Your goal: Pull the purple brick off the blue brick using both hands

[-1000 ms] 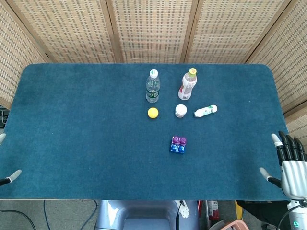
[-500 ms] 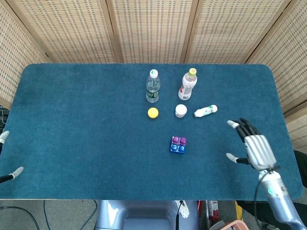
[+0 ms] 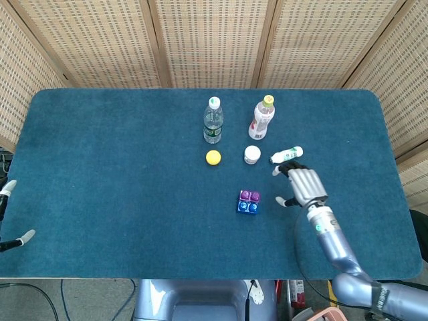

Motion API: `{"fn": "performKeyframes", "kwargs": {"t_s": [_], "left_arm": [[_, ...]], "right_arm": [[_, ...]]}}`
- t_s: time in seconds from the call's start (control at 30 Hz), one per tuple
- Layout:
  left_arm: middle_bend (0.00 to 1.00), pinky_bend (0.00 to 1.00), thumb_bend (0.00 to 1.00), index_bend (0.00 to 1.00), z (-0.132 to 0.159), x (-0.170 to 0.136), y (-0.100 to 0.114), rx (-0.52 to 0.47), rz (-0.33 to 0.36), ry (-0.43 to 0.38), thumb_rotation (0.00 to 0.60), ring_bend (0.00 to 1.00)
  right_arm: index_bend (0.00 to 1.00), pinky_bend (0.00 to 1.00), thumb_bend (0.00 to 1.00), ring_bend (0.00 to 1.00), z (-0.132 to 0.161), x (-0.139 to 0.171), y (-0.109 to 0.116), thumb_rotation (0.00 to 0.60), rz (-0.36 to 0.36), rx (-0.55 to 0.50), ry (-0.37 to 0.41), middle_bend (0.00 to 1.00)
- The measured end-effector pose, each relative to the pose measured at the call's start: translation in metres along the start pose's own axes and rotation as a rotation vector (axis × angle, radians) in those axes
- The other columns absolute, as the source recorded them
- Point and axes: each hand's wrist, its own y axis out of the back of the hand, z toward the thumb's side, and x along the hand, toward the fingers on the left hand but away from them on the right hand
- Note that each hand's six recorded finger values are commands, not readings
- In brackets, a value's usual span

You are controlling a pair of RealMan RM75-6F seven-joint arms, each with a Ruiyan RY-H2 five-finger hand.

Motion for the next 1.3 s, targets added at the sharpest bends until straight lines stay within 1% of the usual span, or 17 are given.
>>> {"fn": "performKeyframes", "kwargs": {"t_s": [0.03,0.13,0.23,0.37,0.43,0.53,0.93,1.3], "left_arm": [[0.00,0.00,0.00,0.00,0.000,0.000,0.000,0.000,0.001,-0.002,0.600,0.00],[0.00,0.00,0.00,0.00,0.001,-0.001,0.000,0.001,0.002,-0.006,0.600,0.00],[0.00,0.00,0.00,0.00,0.001,-0.001,0.000,0.002,0.000,-0.006,0.600,0.00],[0.00,0.00,0.00,0.00,0.001,0.000,0.000,0.003,-0.001,-0.004,0.600,0.00],[0.00,0.00,0.00,0.00,0.000,0.000,-0.001,0.003,-0.002,-0.004,0.600,0.00],[0.00,0.00,0.00,0.00,0.000,0.001,-0.001,0.003,-0.003,-0.003,0.600,0.00],[0.00,0.00,0.00,0.00,-0.001,0.001,-0.001,0.003,-0.002,-0.001,0.600,0.00],[0.00,0.00,0.00,0.00,0.000,0.001,-0.002,0.002,-0.005,-0.002,0.600,0.00]], "right_arm": [[0.33,0.17,0.22,0.17,0.007,-0.004,-0.005,0.600,0.005,0.013,-0.003,0.31],[0.33,0.13,0.23,0.17,0.021,-0.013,-0.016,0.600,0.016,0.031,-0.020,0.32],[0.34,0.13,0.23,0.17,0.034,-0.018,-0.024,0.600,0.022,0.058,-0.029,0.32],[0.38,0.13,0.23,0.17,0.046,-0.021,-0.031,0.600,0.021,0.100,-0.029,0.36],[0.39,0.13,0.25,0.17,0.050,-0.023,-0.035,0.600,0.024,0.110,-0.028,0.37],[0.40,0.13,0.27,0.17,0.054,-0.025,-0.041,0.600,0.027,0.111,-0.037,0.38],[0.42,0.13,0.29,0.17,0.063,-0.032,-0.053,0.600,0.079,0.087,-0.075,0.39],[0.42,0.13,0.29,0.17,0.069,-0.030,-0.057,0.600,0.095,0.090,-0.073,0.40]]}}
